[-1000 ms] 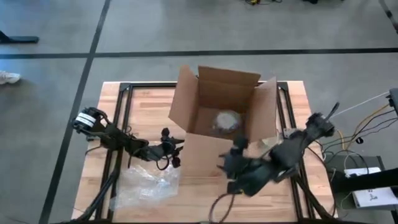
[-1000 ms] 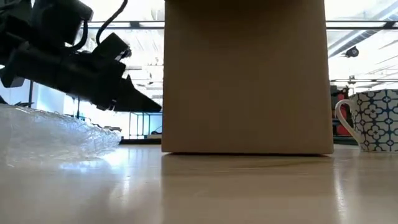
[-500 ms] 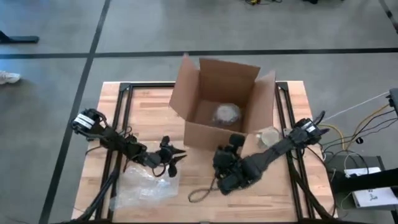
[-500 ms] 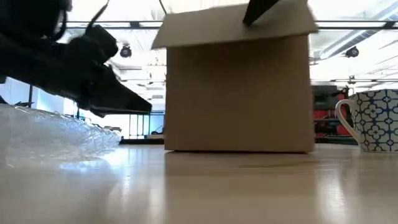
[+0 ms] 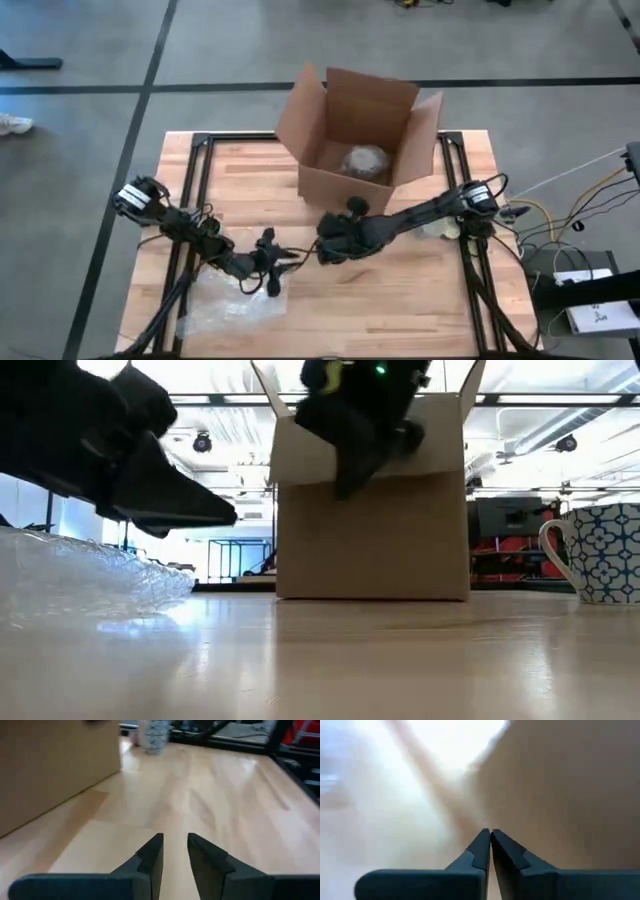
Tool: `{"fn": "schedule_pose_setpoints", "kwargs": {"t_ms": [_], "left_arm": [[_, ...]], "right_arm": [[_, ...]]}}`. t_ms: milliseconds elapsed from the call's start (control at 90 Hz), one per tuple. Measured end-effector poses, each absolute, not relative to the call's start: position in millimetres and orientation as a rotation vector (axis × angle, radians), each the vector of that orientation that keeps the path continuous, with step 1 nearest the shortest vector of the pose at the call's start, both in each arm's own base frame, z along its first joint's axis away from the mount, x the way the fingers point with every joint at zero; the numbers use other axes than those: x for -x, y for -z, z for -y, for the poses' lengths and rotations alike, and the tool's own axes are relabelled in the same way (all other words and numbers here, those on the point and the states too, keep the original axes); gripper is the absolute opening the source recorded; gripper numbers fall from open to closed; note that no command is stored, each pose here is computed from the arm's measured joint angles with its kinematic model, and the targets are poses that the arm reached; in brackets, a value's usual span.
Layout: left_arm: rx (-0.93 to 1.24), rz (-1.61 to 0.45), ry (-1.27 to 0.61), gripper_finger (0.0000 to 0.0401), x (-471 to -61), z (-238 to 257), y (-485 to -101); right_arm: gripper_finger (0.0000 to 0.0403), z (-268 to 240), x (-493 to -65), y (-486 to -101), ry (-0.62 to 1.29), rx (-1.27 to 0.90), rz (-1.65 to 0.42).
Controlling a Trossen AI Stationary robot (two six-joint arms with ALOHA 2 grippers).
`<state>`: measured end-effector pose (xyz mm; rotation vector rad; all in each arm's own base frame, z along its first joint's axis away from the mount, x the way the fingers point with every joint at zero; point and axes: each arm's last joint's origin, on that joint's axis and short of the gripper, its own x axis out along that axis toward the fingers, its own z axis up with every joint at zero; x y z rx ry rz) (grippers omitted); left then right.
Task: Wrap mug
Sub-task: Move the cardboard box to the top center of the table, then wrap the blue patterned mug with the bubble wrap
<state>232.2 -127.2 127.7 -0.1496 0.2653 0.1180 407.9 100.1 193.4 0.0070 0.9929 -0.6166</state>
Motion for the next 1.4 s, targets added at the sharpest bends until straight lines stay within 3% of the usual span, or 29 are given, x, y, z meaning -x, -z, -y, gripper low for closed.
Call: {"fn": "schedule_pose_setpoints", "kwargs": {"t_ms": [156, 422, 833, 1011, 1400], "left_arm": [[0.136, -0.247, -0.078, 0.0075, -232, 139, -134], [0.102, -0.211, -0.064, 0.0075, -244, 148, -148], [0.108, -0.268, -0.072, 0.0075, -246, 150, -146], [0.121, -0.297, -0.045, 0.0075, -245, 150, -143], [0.346, -0.489, -0.009, 0.0075, -237, 160, -131]], "right_arm": [[0.0002, -146, -407, -191, 0.455, 0.046, -0.917], [0.0002, -207, -376, -198, 0.337, 0.084, -0.926], [0.0002, -214, -308, -203, 0.681, 0.047, -1.159], [0.0002, -214, -316, -202, 0.699, -0.082, -1.095], [0.0013, -234, -351, -197, 0.356, -0.020, -0.960]]}}
